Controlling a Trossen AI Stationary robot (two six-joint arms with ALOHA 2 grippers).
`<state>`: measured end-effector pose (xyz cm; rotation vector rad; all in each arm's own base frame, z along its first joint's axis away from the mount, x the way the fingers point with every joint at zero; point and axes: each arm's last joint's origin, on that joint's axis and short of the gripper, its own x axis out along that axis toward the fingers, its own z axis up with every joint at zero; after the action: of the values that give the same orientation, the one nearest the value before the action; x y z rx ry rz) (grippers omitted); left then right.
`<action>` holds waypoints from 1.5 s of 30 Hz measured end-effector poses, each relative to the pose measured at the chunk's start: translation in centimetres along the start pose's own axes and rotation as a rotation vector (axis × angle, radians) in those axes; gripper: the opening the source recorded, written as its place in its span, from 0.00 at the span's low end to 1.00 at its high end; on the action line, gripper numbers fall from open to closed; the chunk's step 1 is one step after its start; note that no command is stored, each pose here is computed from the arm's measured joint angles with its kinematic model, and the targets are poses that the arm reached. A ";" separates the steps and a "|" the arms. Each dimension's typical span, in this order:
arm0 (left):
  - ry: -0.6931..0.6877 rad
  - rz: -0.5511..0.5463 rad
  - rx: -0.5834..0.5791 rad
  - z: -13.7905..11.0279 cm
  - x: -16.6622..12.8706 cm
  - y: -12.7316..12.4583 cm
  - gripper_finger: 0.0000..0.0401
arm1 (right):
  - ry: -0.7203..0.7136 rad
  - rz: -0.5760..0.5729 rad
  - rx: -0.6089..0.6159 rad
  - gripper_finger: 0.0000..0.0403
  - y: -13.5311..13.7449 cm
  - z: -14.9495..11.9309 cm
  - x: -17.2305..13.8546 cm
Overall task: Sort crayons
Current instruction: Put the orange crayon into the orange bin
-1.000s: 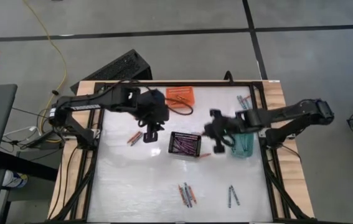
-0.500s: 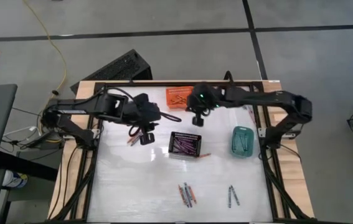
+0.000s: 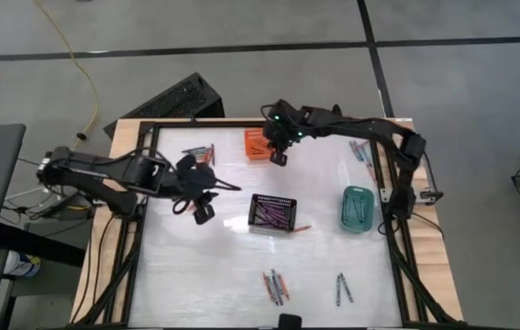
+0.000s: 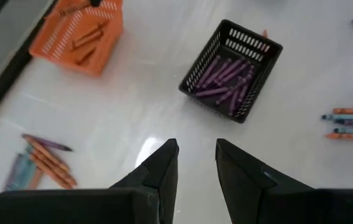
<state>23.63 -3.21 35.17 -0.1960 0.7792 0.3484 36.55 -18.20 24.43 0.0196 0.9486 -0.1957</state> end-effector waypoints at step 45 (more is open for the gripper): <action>-0.067 0.016 -0.021 -2.1 -0.9 0.6 0.25 | 0.293 0.221 -0.080 0.32 2.2 2.9 -3.6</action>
<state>21.42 -3.48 34.27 -0.1971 0.7111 0.3763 37.23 -15.74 28.89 0.0813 1.2364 0.0519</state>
